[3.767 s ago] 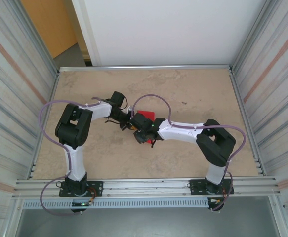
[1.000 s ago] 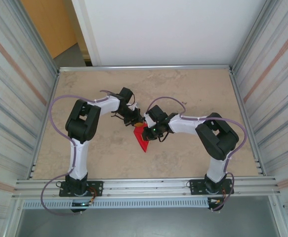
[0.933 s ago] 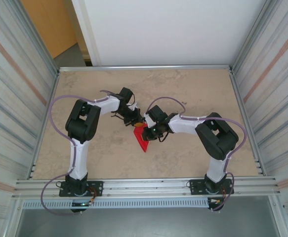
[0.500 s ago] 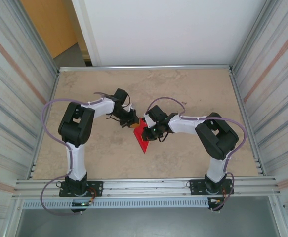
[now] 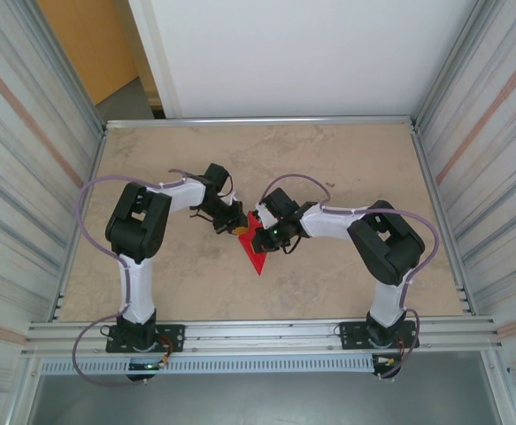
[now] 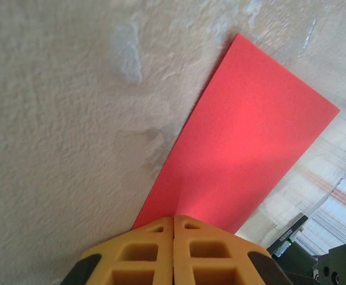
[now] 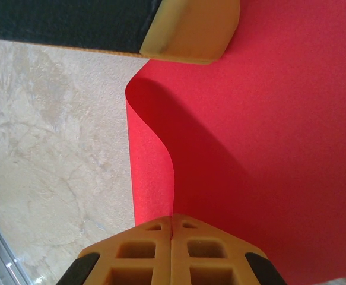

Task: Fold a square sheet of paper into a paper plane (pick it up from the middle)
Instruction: Third fold the triangle at the center of the table.

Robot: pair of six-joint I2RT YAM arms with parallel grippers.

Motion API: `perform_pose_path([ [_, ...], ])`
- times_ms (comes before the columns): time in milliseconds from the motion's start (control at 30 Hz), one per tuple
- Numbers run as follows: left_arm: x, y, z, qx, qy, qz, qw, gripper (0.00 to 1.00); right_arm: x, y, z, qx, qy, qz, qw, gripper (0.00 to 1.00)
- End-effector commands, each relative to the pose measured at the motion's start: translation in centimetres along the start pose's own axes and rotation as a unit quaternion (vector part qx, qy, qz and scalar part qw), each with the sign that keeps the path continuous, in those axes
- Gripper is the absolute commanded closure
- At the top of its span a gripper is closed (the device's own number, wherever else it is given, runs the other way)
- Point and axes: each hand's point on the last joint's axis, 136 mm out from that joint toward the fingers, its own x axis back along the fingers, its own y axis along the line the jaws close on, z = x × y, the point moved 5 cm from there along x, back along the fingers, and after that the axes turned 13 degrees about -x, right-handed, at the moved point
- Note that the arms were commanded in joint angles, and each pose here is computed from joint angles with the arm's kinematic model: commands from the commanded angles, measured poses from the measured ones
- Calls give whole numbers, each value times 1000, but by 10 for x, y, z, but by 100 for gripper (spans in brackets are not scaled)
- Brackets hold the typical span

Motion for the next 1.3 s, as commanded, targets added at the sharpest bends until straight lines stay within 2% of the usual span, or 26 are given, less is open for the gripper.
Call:
perform_pose_path([
  [0, -6, 7, 5, 9, 13, -16, 1000, 92, -2, -1, -2, -5, 12, 0, 1000, 95],
  [1267, -8, 8, 5, 9, 17, -17, 1000, 93, -5, -10, -3, -10, 7, 30, 999, 95],
])
